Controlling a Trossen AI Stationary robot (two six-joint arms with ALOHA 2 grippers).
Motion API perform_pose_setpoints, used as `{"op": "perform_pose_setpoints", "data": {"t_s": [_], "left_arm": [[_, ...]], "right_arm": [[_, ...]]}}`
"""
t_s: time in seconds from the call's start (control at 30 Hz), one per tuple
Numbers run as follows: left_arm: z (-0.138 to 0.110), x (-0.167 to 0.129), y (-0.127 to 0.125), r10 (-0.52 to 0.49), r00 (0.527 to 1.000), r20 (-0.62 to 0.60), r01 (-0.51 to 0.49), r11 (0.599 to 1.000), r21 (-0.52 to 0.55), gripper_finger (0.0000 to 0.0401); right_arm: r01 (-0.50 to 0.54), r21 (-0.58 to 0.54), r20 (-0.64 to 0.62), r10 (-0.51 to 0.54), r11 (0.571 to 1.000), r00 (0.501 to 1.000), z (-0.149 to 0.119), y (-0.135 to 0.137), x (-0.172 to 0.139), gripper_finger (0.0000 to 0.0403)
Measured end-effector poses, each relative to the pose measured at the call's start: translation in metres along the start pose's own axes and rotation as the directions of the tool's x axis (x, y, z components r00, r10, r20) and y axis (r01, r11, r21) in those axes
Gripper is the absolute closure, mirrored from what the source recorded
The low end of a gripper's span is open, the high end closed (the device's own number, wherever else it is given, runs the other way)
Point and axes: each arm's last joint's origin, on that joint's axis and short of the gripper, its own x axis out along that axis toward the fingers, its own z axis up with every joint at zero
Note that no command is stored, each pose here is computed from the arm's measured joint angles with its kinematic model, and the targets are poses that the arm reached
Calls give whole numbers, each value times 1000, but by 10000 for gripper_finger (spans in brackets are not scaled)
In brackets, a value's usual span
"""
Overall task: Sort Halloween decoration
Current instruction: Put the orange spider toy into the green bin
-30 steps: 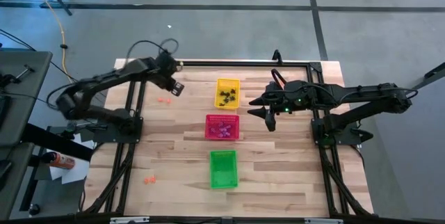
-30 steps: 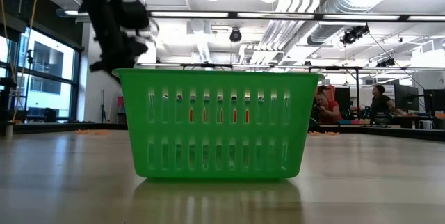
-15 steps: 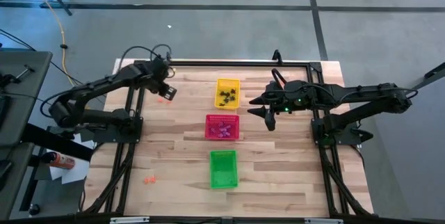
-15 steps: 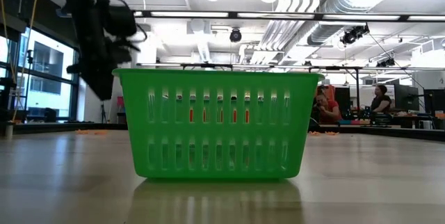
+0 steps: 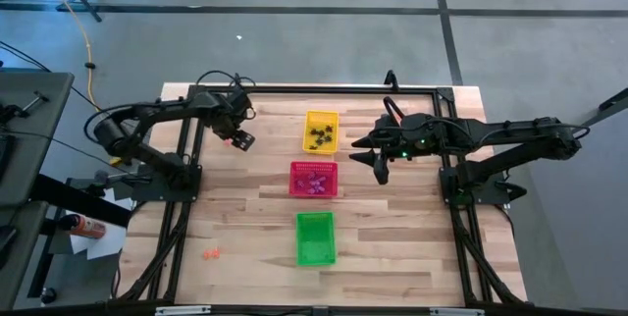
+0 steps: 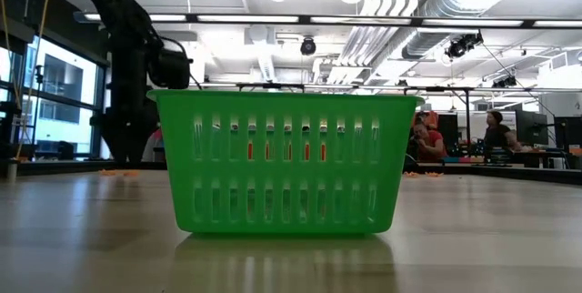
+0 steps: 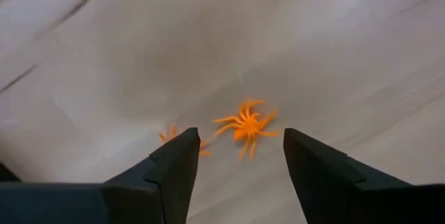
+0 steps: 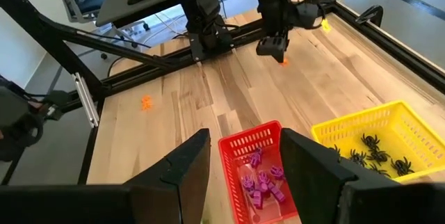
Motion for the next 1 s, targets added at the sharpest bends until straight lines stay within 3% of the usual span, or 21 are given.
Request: {"op": "perform_pose_setpoints", "data": {"t_s": [0.67,0.8,1.0], "left_arm": [[7,22,-2,13,998,-60,-11,1000,24,208],[8,22,-2,2,998,-57,0,1000,30,244],[10,15,-3,-20,1000,-17,21,998,53,353]], "right_arm": [[50,1,19,-50,999,999,1,-1,0,234],[50,-1,19,-50,999,999,1,-1,0,234],[51,-2,15,-51,999,999,0,-2,0,234]]}}
